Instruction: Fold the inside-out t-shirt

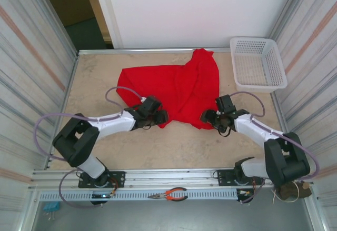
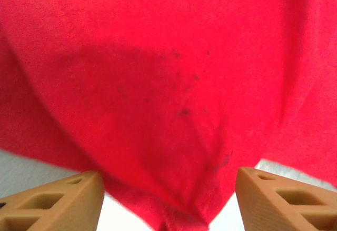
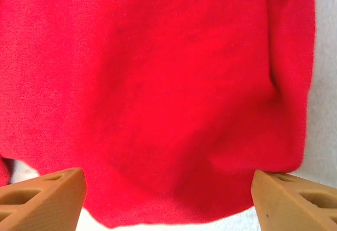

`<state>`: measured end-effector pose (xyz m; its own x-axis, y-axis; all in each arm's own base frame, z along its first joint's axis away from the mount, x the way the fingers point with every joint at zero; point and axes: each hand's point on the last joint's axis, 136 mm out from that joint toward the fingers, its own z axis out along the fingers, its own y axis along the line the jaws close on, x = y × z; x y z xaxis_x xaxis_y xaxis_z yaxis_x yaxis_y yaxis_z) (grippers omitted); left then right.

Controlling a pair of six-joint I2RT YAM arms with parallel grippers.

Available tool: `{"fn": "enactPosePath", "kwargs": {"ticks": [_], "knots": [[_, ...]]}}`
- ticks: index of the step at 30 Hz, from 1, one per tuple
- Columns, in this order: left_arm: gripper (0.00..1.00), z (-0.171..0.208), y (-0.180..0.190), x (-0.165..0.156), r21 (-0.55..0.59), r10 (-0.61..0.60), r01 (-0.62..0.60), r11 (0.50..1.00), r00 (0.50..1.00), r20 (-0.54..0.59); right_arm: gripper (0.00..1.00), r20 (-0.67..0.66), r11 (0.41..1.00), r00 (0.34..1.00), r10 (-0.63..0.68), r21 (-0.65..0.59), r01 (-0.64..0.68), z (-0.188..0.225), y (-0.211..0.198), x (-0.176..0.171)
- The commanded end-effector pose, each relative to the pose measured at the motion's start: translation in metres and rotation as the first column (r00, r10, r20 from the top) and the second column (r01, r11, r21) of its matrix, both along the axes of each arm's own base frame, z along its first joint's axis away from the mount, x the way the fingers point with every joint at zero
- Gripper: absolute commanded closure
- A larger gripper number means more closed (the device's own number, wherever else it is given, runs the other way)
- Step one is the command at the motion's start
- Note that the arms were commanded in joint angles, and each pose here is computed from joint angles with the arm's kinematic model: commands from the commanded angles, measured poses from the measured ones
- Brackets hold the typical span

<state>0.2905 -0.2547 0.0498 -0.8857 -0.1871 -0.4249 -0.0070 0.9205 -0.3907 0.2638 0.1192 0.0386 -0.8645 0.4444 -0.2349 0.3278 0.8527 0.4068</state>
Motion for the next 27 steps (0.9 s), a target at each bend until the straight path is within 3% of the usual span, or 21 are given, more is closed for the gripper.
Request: {"fn": "enactPosePath", "kwargs": {"ticks": [1,3,5,10,20,23,27], "knots": [[0.41,-0.005,-0.01,0.01,-0.024,0.03,-0.03,0.999,1.0,0.005,0.57,0.044,1.0,0.999,0.008,-0.012,-0.007,0.006,0.004,0.017],[0.7,-0.011,-0.01,0.011,-0.017,0.035,-0.035,0.999,0.999,-0.006,1.0,0.056,1.0,0.998,0.023,-0.02,-0.022,0.012,0.003,0.02],[0.99,-0.007,-0.006,0.013,-0.002,0.035,-0.035,0.999,0.999,-0.002,1.0,0.091,0.999,0.995,0.03,-0.025,-0.028,0.03,0.0,0.024],[1.0,0.052,0.027,0.023,-0.021,0.061,-0.059,0.998,0.994,0.09,1.0,0.243,1.0,0.97,-0.009,0.025,0.003,0.109,-0.021,0.033],[1.0,0.21,0.117,0.025,-0.301,0.197,-0.117,0.946,0.948,0.25,1.0,0.495,0.993,0.863,-0.1,0.1,0.058,0.249,-0.058,0.02],[1.0,0.225,0.135,0.028,-0.347,0.226,-0.132,0.929,0.942,0.249,1.0,0.516,0.99,0.85,-0.107,0.135,0.043,0.264,-0.054,0.019],[1.0,0.206,0.149,0.052,-0.356,0.223,-0.149,0.923,0.959,0.177,1.0,0.474,0.987,0.873,-0.119,0.15,0.053,0.243,-0.051,0.033]]}}
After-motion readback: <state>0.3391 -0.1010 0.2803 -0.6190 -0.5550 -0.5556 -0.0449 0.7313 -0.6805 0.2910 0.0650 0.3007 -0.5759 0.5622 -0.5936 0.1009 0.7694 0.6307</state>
